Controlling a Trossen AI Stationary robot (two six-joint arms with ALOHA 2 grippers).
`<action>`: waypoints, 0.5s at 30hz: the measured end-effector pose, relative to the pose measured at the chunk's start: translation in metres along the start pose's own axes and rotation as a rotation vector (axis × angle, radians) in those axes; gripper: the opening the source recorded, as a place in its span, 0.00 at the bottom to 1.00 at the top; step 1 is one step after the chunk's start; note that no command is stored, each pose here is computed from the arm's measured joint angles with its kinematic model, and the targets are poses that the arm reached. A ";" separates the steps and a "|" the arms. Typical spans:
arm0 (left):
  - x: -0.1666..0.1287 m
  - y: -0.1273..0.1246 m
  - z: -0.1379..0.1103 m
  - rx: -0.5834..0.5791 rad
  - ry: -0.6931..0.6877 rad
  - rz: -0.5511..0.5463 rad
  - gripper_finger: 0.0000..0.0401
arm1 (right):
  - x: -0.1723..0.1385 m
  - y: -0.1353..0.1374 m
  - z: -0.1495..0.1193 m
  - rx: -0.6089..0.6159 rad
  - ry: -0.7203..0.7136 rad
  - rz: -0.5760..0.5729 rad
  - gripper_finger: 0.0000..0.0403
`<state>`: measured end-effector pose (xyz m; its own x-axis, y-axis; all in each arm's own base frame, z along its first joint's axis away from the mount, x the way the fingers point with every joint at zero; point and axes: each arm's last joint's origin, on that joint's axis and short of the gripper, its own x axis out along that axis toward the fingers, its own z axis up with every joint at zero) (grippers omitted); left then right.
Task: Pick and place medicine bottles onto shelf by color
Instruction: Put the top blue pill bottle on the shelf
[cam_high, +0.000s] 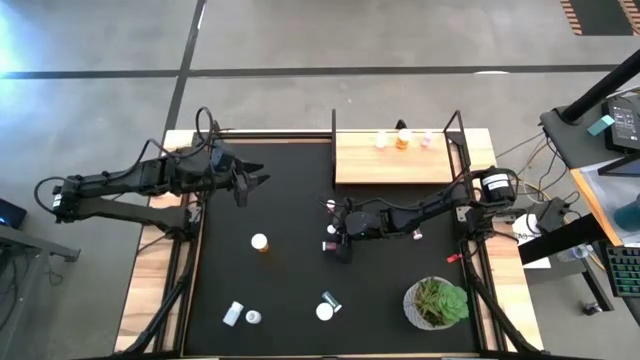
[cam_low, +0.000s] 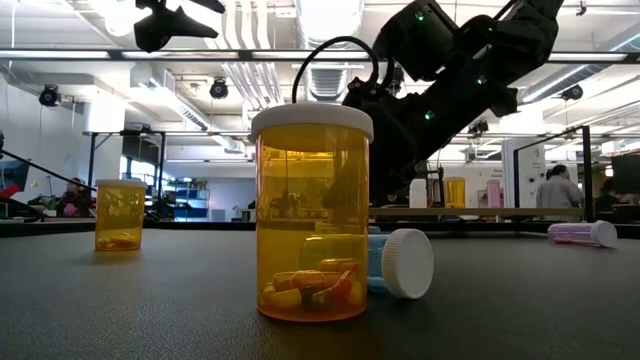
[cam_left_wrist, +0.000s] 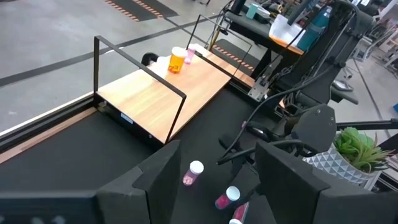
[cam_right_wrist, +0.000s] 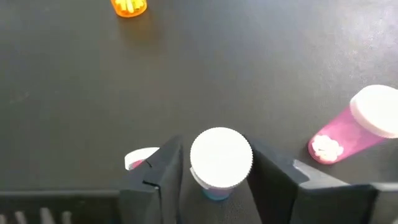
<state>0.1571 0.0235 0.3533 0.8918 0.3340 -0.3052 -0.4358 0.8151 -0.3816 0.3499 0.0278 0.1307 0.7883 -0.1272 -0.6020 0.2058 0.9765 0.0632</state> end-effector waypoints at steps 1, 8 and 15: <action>0.000 0.000 0.000 0.000 -0.001 0.000 0.47 | 0.000 0.000 0.000 0.000 0.000 0.000 0.34; 0.000 0.000 0.000 0.000 -0.002 -0.001 0.47 | -0.001 0.000 0.001 0.008 0.001 0.000 0.25; 0.000 0.000 0.000 -0.001 -0.005 -0.002 0.47 | -0.025 -0.002 0.012 0.053 0.035 -0.009 0.28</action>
<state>0.1573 0.0236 0.3537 0.8932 0.3345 -0.3004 -0.4341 0.8154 -0.3830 0.3367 0.0265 0.1552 0.7656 -0.1289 -0.6303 0.2438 0.9648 0.0989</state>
